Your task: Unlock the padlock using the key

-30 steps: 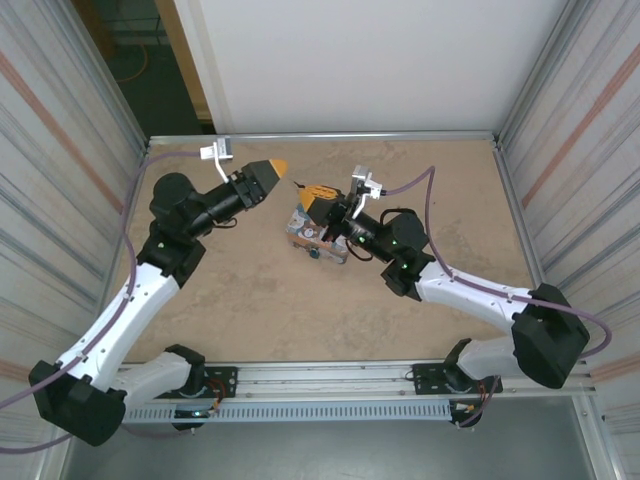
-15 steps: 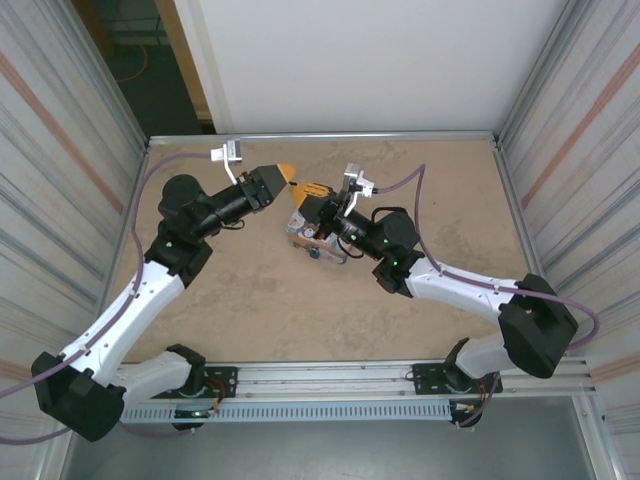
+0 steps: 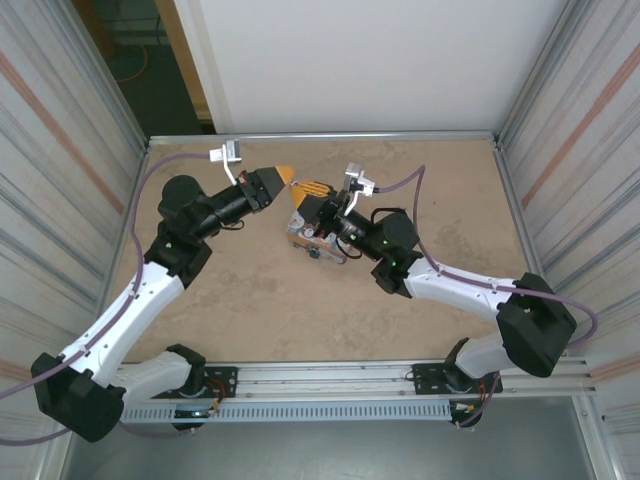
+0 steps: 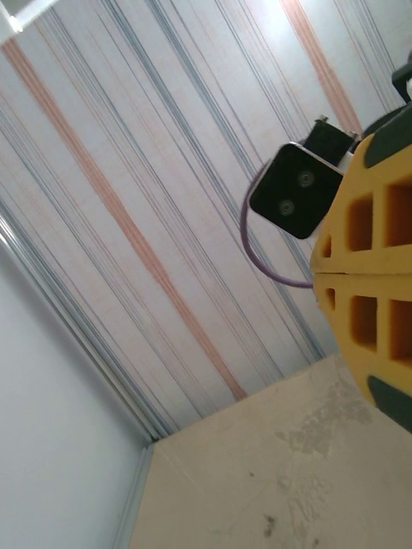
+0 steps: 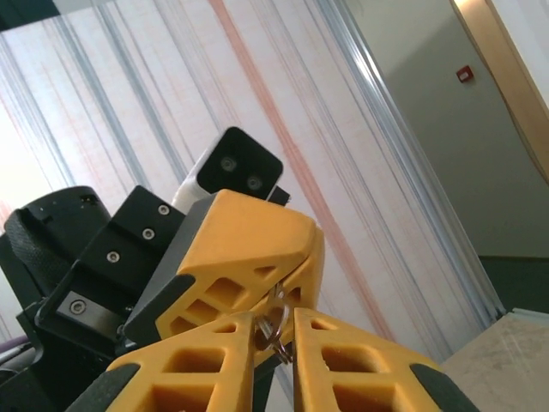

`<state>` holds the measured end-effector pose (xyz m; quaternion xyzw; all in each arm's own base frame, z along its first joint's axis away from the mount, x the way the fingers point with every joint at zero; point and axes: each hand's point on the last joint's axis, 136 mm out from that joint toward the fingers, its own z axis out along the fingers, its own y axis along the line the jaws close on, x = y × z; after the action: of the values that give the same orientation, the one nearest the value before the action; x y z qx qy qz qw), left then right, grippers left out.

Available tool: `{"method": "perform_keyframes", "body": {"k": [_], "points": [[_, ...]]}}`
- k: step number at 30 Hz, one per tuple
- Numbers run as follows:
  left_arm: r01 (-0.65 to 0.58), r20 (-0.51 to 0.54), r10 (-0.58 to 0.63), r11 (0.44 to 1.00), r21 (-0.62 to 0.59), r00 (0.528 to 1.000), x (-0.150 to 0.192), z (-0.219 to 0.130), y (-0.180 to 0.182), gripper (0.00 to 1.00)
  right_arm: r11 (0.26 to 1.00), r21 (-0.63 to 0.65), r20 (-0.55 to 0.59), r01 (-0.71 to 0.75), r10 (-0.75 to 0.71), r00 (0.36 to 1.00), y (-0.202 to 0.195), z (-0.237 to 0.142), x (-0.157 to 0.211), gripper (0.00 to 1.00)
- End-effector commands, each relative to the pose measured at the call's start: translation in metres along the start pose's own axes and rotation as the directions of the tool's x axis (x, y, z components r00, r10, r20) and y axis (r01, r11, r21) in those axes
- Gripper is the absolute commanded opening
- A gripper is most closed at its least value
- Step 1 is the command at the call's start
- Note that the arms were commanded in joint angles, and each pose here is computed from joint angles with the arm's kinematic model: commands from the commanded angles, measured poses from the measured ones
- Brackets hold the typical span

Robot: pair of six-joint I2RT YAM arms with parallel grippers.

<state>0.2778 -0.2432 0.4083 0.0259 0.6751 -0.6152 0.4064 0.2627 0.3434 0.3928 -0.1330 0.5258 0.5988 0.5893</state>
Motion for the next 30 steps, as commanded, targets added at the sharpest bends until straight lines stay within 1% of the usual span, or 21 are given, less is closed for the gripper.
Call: {"method": "perform_keyframes", "body": {"k": [1,4,7,9,12,17,20,30], "points": [[-0.122,-0.020,0.121,0.993,-0.010,0.992,-0.003,-0.009,-0.018,0.00,0.998,0.061,-0.025,-0.012,0.014,1.000,-0.011,-0.012,-0.007,0.32],[-0.175,-0.069,0.174,0.984,-0.018,0.982,-0.001,-0.012,-0.023,0.00,0.997,0.083,-0.107,-0.009,0.018,0.994,-0.018,-0.021,-0.002,0.40],[-0.221,-0.120,0.217,0.975,-0.017,0.969,0.003,-0.013,-0.028,0.00,0.997,0.074,-0.143,-0.024,0.034,0.989,-0.018,-0.028,-0.003,0.46],[-0.237,-0.149,0.232,0.972,-0.013,0.961,0.006,-0.012,-0.028,0.00,0.997,0.060,-0.159,-0.052,0.061,0.985,-0.015,-0.029,-0.006,0.48],[-0.244,-0.177,0.239,0.970,-0.002,0.955,0.009,-0.010,-0.028,0.00,0.995,0.022,-0.180,-0.093,0.095,0.979,-0.008,-0.024,-0.009,0.48],[-0.238,-0.193,0.232,0.971,-0.005,0.953,0.012,-0.007,-0.023,0.00,0.990,-0.043,-0.218,-0.135,0.122,0.968,0.004,-0.013,-0.008,0.47],[-0.232,-0.202,0.224,0.973,-0.013,0.953,0.014,-0.006,-0.019,0.00,0.986,-0.069,-0.220,-0.153,0.135,0.966,0.009,-0.009,-0.009,0.46],[-0.218,-0.204,0.206,0.975,-0.041,0.957,0.015,-0.005,-0.010,0.00,0.975,-0.094,-0.248,-0.200,0.172,0.954,0.015,-0.002,-0.003,0.41]]}}
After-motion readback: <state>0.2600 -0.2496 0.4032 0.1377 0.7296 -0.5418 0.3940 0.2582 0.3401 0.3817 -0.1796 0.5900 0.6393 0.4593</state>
